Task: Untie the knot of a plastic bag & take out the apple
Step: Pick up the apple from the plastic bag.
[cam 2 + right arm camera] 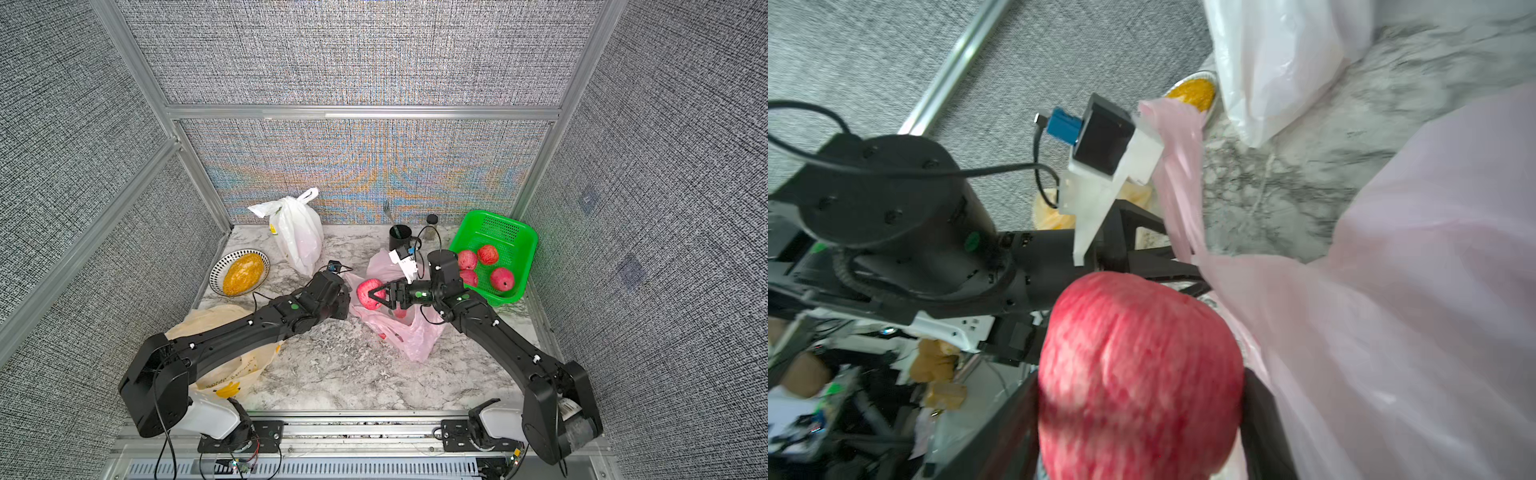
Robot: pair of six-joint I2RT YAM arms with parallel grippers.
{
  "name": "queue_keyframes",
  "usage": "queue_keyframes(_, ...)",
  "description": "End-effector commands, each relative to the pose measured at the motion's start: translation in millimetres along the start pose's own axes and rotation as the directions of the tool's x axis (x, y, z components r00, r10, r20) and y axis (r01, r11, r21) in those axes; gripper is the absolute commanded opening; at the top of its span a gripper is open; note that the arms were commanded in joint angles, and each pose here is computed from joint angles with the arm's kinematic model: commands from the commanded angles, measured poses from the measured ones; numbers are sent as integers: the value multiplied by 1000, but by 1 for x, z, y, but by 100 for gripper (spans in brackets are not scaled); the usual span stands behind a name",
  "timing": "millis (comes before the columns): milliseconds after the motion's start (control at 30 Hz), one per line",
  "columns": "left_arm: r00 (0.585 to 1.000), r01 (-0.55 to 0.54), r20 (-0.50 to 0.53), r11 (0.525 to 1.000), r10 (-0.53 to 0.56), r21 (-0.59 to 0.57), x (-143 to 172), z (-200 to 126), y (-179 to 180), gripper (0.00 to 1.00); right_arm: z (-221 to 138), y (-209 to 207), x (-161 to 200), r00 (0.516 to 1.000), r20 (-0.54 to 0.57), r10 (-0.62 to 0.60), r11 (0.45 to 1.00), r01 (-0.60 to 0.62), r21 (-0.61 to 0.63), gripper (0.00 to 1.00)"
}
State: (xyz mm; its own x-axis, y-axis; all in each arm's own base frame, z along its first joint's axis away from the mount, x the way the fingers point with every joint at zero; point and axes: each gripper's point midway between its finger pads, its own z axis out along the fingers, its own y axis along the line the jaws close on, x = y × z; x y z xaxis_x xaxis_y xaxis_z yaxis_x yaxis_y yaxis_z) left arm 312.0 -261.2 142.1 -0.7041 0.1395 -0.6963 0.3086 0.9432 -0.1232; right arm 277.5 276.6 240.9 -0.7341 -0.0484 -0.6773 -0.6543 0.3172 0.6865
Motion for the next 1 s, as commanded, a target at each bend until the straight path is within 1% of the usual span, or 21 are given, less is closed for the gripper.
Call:
queue_keyframes(0, 1000, -4, -1, 1000, 4, 2, 1, -3, 1, 47, 12, 37, -6, 1000, -6, -3, 976, 2, -219, 69)
queue_keyframes(67, 1000, -5, -6, 1000, 5, 3, 1, -2, 0, 47, 22, 36, -1, 1000, -29, -5, 975, -1, -224, 69)
queue_keyframes(133, 1000, -6, -12, 1000, 6, 4, 3, 0, 0, 47, 30, 44, 3, 998, -54, -12, 965, -3, -263, 69)
queue_keyframes(200, 1000, -5, -15, 1000, 5, -5, 4, 1, 1, 47, 31, 47, 6, 997, -78, -16, 964, -5, -264, 69)
queue_keyframes(300, 1000, -6, -16, 1000, 6, -14, 5, 2, 3, 48, 20, 58, 5, 996, -72, -45, 964, 25, -264, 69)
queue_keyframes(467, 1000, -5, -26, 1000, 4, -12, 6, 9, 0, 49, 5, 81, 4, 995, -64, -72, 950, 49, -309, 70)
queue_keyframes(600, 1000, -5, -29, 1000, 5, -6, 6, 14, -3, 46, -1, 89, 6, 995, -57, -78, 941, 55, -333, 70)
queue_keyframes(700, 1000, -2, -14, 1000, 2, -7, 1, 12, -3, 35, 0, 86, 14, 995, -74, -61, 936, 31, -350, 69)
queue_keyframes(800, 1000, -7, 11, 1000, 7, 8, -4, 8, -4, 13, 1, 84, 22, 995, -95, -33, 928, -5, -374, 69)
queue_keyframes(867, 1000, -12, 25, 1000, 12, -5, -6, 5, -1, 0, 3, 73, 37, 992, -128, 9, 931, -56, -362, 69)
queue_keyframes(967, 998, -14, 62, 1000, 15, -16, -13, -1, 2, 0, 6, 63, 52, 985, -164, 58, 932, -112, -345, 69)
